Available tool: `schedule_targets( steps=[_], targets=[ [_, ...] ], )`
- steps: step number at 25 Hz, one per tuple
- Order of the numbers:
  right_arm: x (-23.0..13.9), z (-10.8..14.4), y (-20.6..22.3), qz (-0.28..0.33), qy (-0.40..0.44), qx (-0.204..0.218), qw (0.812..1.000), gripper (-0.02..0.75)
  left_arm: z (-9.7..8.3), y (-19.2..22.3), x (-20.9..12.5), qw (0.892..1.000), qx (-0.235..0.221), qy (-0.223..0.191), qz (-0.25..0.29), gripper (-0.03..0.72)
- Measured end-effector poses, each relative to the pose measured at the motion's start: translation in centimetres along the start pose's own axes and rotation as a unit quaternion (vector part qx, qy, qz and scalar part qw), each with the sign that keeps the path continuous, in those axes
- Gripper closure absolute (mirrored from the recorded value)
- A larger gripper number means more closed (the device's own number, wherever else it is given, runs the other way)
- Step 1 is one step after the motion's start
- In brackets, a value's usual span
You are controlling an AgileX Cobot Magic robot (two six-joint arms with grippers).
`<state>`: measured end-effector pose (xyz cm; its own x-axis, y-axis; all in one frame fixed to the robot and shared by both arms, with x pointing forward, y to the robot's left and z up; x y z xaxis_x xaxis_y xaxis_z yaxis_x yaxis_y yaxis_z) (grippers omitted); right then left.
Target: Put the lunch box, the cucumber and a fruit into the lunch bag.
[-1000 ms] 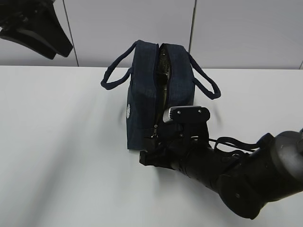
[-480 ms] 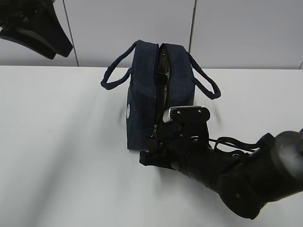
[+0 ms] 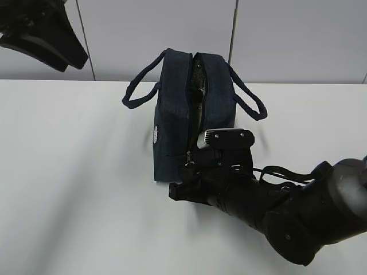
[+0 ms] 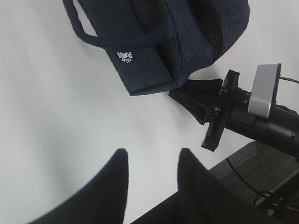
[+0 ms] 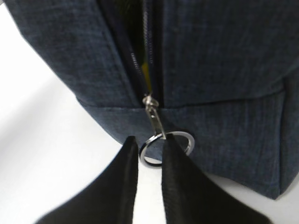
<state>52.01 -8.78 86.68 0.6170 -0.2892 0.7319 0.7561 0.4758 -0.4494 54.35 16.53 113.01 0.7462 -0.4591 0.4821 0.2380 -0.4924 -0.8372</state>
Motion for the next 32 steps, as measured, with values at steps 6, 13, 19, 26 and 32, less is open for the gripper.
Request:
schedule_targets(
  steps=[6,13,19,26,32],
  targets=[
    [0.0,0.0,0.0,0.0,0.0,0.0,1.0,0.706,0.0,0.0,0.0,1.0,0.0,0.0,0.0,0.449],
    [-0.41,-0.19,0.0,0.02,-0.003,-0.009,1.0,0.738,0.0,0.0,0.0,1.0,0.0,0.0,0.0,0.449],
    [-0.44,-0.19,-0.01,0.021,-0.004,-0.009,1.0,0.736,0.0,0.0,0.0,1.0,0.0,0.0,0.0,0.449],
    [-0.45,-0.19,-0.01,0.022,-0.005,-0.009,1.0,0.451,0.0,0.0,0.0,1.0,0.0,0.0,0.0,0.449],
    [-0.39,-0.13,0.0,0.019,-0.019,-0.005,1.0,0.254,0.0,0.0,0.0,1.0,0.0,0.0,0.0,0.449]
  ],
)
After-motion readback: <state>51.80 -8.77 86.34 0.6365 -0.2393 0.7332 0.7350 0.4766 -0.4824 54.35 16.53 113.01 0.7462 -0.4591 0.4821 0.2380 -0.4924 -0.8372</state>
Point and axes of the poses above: a point on each arm's last joint axis where the gripper is mounted, y pointing out along that axis toward the gripper, z along the wrist's bending axis when the last joint is at zero, x = y × z, the point moved 1 cm from there along y, pointing out along that axis toward the gripper, and after that the axes turned 15 degrees about y, right-handed, at the moved point
